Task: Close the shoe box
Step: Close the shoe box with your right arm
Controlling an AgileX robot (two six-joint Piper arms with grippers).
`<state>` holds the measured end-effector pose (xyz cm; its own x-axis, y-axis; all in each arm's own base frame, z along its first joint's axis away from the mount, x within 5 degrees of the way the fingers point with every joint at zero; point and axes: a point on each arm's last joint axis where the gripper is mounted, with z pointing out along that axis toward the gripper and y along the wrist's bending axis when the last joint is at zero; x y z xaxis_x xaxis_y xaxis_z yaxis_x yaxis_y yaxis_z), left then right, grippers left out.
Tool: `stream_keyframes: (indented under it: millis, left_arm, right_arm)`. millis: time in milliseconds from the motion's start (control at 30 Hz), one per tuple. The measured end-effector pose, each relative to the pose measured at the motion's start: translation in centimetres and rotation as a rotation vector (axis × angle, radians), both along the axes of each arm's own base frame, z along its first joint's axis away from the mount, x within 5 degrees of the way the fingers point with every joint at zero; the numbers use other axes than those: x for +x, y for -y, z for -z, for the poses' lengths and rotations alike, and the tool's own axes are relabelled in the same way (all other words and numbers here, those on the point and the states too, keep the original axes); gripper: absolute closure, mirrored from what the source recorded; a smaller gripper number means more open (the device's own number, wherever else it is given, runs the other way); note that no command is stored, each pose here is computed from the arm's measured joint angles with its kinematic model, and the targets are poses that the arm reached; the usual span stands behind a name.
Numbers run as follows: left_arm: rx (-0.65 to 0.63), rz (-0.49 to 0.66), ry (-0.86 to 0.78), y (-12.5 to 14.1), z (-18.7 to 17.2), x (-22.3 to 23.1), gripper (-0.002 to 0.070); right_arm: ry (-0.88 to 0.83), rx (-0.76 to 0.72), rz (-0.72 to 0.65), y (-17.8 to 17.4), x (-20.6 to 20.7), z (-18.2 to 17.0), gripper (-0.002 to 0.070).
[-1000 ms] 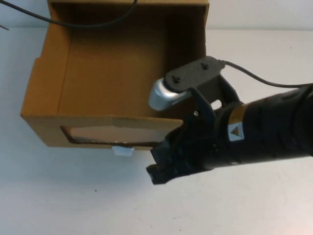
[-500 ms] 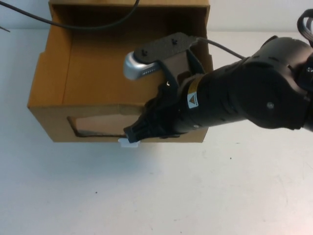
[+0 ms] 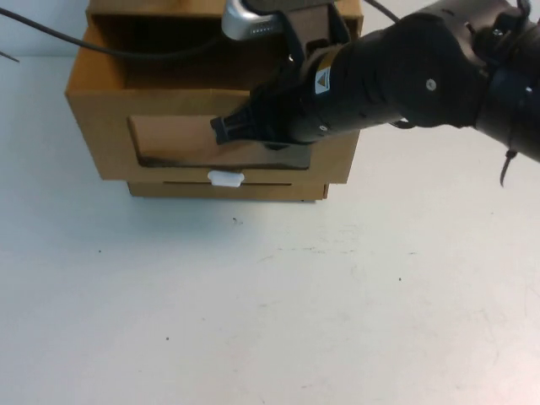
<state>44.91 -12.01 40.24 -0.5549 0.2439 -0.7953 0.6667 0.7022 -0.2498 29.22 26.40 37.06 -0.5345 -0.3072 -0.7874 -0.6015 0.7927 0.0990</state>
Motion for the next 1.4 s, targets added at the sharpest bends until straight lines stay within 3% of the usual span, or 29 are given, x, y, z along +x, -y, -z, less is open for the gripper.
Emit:
stream_keyframes:
  millis: [300,633,1400]
  left_arm:
    - [0.0,0.004,-0.004,0.0,0.0,0.0,0.0677]
    - [-0.002,0.005,-0.005,0.0,0.0,-0.1,0.0677]
    - [-0.005,0.007,-0.006,0.1,0.0,-0.1,0.0677]
  right_arm:
    - [-0.02,0.047,-0.001,-1.2,4.5,0.2,0.0688]
    - [-0.055,0.053,-0.069,-0.5,4.0,-1.2,0.0687]
    - [0.03,0.202,0.062,1.3,8.3,-0.5,0.0687]
